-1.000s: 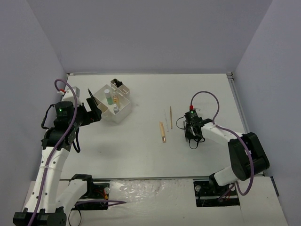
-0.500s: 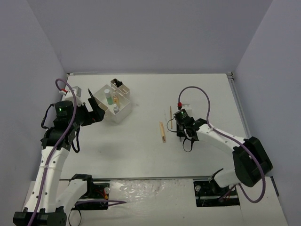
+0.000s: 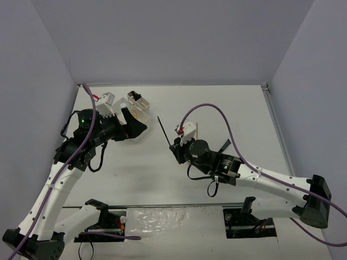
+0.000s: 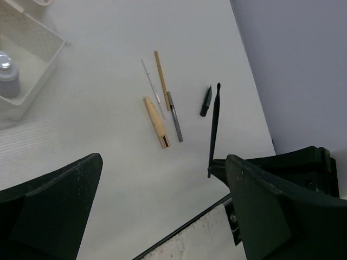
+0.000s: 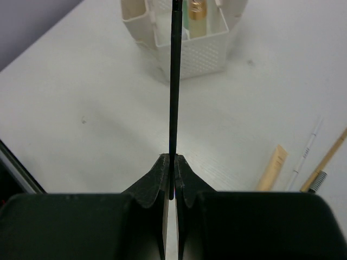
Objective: Organize the makeup
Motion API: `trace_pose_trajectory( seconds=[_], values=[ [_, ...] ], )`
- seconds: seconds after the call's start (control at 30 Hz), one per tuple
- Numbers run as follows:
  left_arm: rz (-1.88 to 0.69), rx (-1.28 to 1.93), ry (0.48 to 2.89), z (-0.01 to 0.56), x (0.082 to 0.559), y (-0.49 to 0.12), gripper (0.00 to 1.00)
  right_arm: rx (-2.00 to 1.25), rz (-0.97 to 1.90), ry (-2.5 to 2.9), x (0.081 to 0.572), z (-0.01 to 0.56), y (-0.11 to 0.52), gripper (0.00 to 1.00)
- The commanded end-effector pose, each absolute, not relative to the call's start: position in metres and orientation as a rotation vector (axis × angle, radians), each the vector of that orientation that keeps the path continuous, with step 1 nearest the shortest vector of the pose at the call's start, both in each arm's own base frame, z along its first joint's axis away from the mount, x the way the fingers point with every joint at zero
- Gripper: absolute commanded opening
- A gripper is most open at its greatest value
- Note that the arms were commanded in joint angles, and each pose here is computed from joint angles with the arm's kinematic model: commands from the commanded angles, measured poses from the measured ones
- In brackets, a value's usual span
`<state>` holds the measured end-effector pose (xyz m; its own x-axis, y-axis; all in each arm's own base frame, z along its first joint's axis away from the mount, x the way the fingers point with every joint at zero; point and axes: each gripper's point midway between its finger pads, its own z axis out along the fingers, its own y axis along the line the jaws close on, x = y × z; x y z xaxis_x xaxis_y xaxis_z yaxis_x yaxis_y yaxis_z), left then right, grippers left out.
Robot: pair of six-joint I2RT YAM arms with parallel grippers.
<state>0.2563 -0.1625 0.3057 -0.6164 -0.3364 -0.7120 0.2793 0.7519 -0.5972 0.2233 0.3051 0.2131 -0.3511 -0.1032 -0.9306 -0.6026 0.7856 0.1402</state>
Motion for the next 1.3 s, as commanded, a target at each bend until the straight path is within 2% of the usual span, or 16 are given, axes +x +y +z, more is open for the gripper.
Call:
trace_pose_trajectory(
  seconds=[0.0, 0.13, 0.43, 0.53, 0.67, 0.77, 0.83, 0.9, 1.0, 1.1, 1.17, 1.27],
  values=[
    [-0.949, -0.033, 1.915, 0.351, 0.264, -0.185, 0.94, -0.55, 0.753, 1.631, 0.215, 0.275, 0.341, 0.0],
    [-0.942, -0.037, 1.909, 0.351, 0.266, -0.192, 0.89, -0.586, 0.811, 1.597, 0.205, 0.279, 0.355, 0.0],
    [-0.957, 0.012, 1.913, 0.351, 0.262, -0.217, 0.67, -0.618, 0.847, 1.585, 0.197, 0.274, 0.37, 0.0],
    [-0.953, 0.007, 1.902, 0.353, 0.263, -0.218, 0.57, -0.618, 0.851, 1.586, 0.197, 0.273, 0.371, 0.0],
    [-0.93, -0.009, 1.9, 0.352, 0.265, -0.215, 0.32, -0.622, 0.843, 1.592, 0.197, 0.269, 0.372, 0.0],
    [-0.919, -0.012, 1.889, 0.355, 0.266, -0.213, 0.19, -0.622, 0.837, 1.595, 0.198, 0.267, 0.372, 0.0],
    [-0.913, -0.013, 1.886, 0.355, 0.266, -0.212, 0.13, -0.624, 0.835, 1.597, 0.198, 0.266, 0.372, 0.0],
    [-0.913, -0.011, 1.879, 0.357, 0.267, -0.212, 0.01, -0.62, 0.832, 1.597, 0.199, 0.266, 0.372, 0.0],
    [-0.916, -0.01, 1.874, 0.356, 0.267, -0.213, 0.0, -0.615, 0.825, 1.598, 0.2, 0.267, 0.371, 0.0],
    [-0.887, -0.009, 1.857, 0.357, 0.27, -0.209, 0.0, -0.604, 0.812, 1.601, 0.203, 0.269, 0.37, 0.45],
    [-0.833, -0.01, 1.861, 0.354, 0.274, -0.203, 0.0, -0.583, 0.791, 1.608, 0.206, 0.272, 0.368, 0.65],
    [-0.684, -0.034, 1.856, 0.351, 0.286, -0.184, 0.0, -0.551, 0.734, 1.642, 0.212, 0.267, 0.358, 0.83]
  ],
)
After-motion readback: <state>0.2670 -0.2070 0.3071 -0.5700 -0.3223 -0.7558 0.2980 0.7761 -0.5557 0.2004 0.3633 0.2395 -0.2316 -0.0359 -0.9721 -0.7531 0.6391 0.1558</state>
